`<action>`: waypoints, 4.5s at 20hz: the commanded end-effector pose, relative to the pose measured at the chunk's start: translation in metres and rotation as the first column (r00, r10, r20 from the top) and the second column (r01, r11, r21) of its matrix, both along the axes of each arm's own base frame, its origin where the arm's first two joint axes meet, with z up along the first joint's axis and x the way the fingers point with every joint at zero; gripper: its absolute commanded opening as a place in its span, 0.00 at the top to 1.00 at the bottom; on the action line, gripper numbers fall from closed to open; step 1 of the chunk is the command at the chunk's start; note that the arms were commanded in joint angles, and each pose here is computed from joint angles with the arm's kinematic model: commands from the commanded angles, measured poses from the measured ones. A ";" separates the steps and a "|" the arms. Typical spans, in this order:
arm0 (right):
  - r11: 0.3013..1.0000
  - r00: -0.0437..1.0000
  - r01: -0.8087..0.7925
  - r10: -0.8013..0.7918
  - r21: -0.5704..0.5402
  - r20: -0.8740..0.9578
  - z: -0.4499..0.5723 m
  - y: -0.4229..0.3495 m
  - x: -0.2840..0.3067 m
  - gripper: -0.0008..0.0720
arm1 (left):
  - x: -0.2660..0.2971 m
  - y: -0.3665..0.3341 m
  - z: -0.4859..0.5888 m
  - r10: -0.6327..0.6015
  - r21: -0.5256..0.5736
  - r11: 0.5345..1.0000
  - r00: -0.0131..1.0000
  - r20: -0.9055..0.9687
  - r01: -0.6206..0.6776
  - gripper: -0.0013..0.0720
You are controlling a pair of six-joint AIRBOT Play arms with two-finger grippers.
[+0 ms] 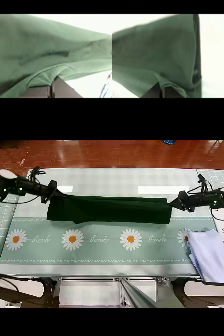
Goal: Fold the shirts.
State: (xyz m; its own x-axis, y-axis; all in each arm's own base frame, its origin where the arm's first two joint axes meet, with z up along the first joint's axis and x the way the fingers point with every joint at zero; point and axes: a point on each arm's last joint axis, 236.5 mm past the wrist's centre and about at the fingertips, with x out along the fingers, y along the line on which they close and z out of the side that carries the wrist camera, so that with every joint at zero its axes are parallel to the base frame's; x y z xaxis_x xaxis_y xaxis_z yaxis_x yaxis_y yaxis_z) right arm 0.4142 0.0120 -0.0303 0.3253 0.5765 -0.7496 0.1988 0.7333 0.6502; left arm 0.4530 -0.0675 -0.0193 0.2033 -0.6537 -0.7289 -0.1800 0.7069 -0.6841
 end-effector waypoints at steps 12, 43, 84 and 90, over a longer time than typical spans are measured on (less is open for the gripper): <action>0.991 0.990 0.135 -0.135 0.006 0.030 -0.028 -0.030 0.057 0.42 | 0.041 0.028 -0.030 0.043 0.096 0.995 0.993 -0.112 -0.033 0.29; 0.995 0.998 -0.060 0.058 0.077 0.031 -0.025 0.063 0.012 0.96 | -0.087 -0.056 0.049 -0.077 0.316 0.948 0.930 0.359 -0.043 0.95; 0.946 0.856 -0.322 0.274 0.036 0.439 0.189 0.199 -0.068 0.96 | -0.076 -0.030 0.192 -0.156 0.340 0.940 0.854 0.497 -0.026 0.95; 0.862 0.832 -0.500 0.452 0.084 0.322 0.123 0.332 -0.024 0.96 | -0.144 -0.046 0.195 0.029 0.148 0.979 0.817 0.576 -0.139 0.95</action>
State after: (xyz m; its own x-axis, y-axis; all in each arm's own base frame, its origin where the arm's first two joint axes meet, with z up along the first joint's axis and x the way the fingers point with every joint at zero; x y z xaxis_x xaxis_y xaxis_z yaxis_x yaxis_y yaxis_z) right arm 0.3755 0.2835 0.1273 0.2500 0.8037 -0.5400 -0.3550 0.5949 0.7211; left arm 0.3365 -0.1124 0.1799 0.6289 -0.4820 -0.6101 0.1452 0.8437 -0.5168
